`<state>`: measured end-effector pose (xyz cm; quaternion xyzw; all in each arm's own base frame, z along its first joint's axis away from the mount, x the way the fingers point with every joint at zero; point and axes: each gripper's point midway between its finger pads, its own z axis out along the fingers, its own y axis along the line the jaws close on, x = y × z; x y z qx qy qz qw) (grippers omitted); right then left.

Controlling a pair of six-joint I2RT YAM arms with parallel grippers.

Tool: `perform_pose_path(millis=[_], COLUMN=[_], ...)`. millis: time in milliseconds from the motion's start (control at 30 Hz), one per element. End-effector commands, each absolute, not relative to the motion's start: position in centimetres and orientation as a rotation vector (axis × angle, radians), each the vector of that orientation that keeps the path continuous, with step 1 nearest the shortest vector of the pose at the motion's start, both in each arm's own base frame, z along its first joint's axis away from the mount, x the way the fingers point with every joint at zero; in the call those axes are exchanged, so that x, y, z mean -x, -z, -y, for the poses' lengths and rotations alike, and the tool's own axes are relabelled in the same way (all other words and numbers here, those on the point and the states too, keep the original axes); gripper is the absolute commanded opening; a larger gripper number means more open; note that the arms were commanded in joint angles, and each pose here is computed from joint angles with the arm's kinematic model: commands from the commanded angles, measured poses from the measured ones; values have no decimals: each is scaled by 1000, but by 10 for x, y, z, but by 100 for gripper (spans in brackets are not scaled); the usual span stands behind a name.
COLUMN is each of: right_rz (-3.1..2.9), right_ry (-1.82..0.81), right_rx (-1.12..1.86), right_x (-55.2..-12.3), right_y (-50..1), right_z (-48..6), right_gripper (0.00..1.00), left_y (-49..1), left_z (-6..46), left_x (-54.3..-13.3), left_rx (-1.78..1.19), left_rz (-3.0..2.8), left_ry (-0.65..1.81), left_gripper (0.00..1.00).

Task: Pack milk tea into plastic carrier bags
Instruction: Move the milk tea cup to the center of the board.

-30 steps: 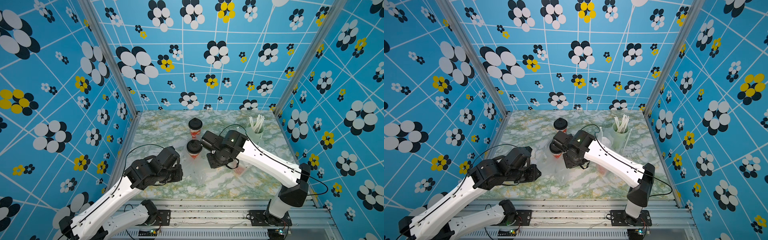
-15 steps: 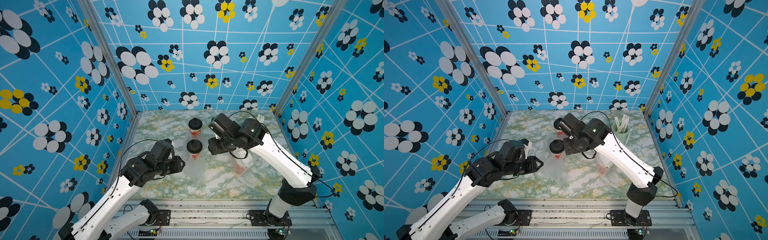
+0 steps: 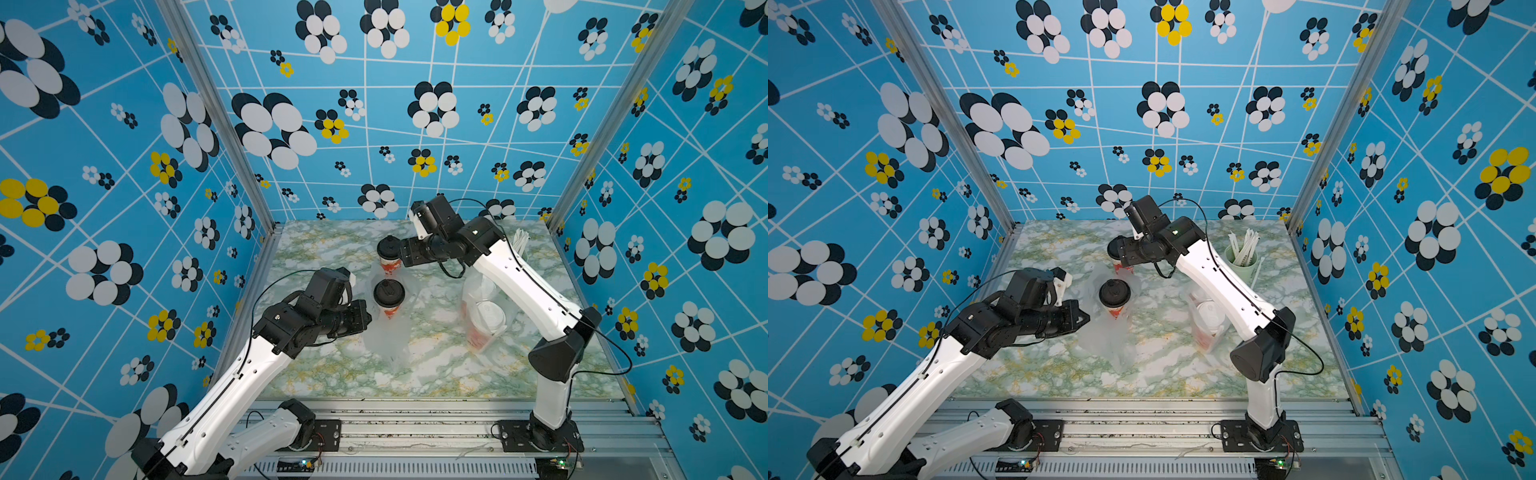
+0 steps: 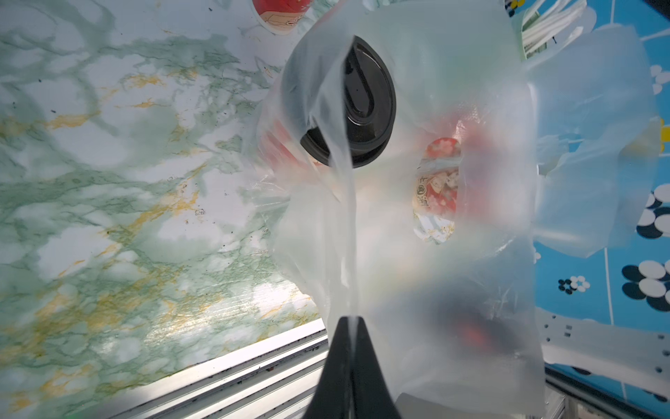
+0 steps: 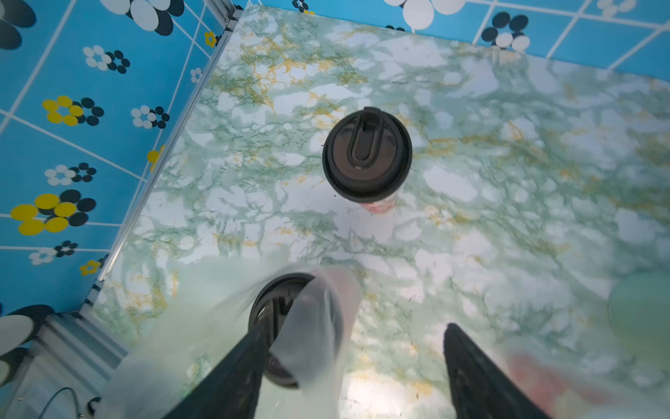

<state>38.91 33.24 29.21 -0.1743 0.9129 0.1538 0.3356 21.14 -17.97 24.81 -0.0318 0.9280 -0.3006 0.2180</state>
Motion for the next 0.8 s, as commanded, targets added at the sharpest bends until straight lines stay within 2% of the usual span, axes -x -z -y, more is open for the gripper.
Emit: perform_pose_path(millis=[0,333,367,767], right_rz=[-2229,-2145,-2170,-2212], right_ry=[-437,-362,-334,-261], right_rx=[517,482,483,451], right_x=[-424,-481,-486,-502], right_y=[-295,-265,-247,-214], right_z=[-357,-376,-379,-378], right_gripper=[82,83,83,87], left_y=[-248,-240,-240,-240], left_z=[180,183,183,183], left_x=[-210,-208,-208,-208], left_rx=[85,129,134,150], left_rz=[-2568,-2589,-2588,-2586], left_ry=[860,894,896,905], left_gripper=[2,0,0,0])
